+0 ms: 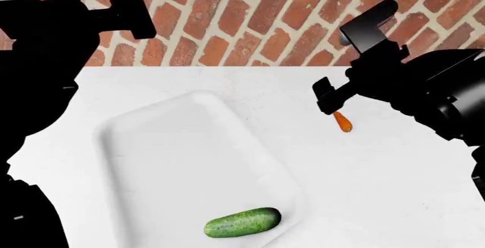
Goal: Place the two vegetables and bowl onto the tray for setting up a vegetable dip station.
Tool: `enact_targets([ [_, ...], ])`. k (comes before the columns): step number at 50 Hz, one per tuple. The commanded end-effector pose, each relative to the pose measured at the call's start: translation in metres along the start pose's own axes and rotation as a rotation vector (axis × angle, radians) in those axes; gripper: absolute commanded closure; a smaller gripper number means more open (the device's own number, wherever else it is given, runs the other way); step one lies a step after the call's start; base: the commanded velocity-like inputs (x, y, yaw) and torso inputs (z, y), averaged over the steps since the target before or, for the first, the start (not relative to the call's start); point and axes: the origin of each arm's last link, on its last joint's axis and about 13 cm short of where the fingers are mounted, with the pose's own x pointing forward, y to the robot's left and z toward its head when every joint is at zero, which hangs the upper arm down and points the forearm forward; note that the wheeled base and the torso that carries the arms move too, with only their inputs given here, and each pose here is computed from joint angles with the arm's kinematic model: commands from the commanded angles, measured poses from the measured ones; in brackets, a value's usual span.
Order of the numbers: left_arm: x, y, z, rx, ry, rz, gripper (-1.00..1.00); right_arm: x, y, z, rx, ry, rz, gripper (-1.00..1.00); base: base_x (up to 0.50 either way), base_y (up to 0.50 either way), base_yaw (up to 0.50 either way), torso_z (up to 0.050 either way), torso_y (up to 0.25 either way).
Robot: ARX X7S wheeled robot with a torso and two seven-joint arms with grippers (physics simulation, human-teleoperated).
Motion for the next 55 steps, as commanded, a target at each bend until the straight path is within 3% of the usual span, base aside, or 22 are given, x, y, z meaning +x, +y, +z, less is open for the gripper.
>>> enact_targets([
  [1,0.002,-0.001,-0.002,-0.009,0.002,-0.001,-1.00,0.012,0.005,-0.023,0.103,0.148,-0.038,-1.00,0.00,0.00,0.00,0.000,0.000],
  [11,0.002,-0.001,-0.004,-0.009,0.006,-0.003,-1.00,0.014,0.006,-0.034,0.173,0.207,-0.048,-1.00,0.00,0.00,0.00,0.000,0.000],
  [32,0.002,-0.002,-0.005,-0.002,0.010,-0.005,-1.00,0.017,0.017,-0.052,0.215,0.317,0.047,-1.00,0.00,0.00,0.00,0.000,0.000],
  [45,0.003,-0.002,-0.006,0.000,0.013,-0.005,-1.00,0.025,0.012,-0.063,0.297,0.340,0.039,-1.00,0.00,0.00,0.00,0.000,0.000],
  [55,0.003,-0.002,-0.006,0.002,0.014,-0.005,-1.00,0.026,0.016,-0.067,0.302,0.360,0.066,-1.00,0.00,0.00,0.00,0.000,0.000],
])
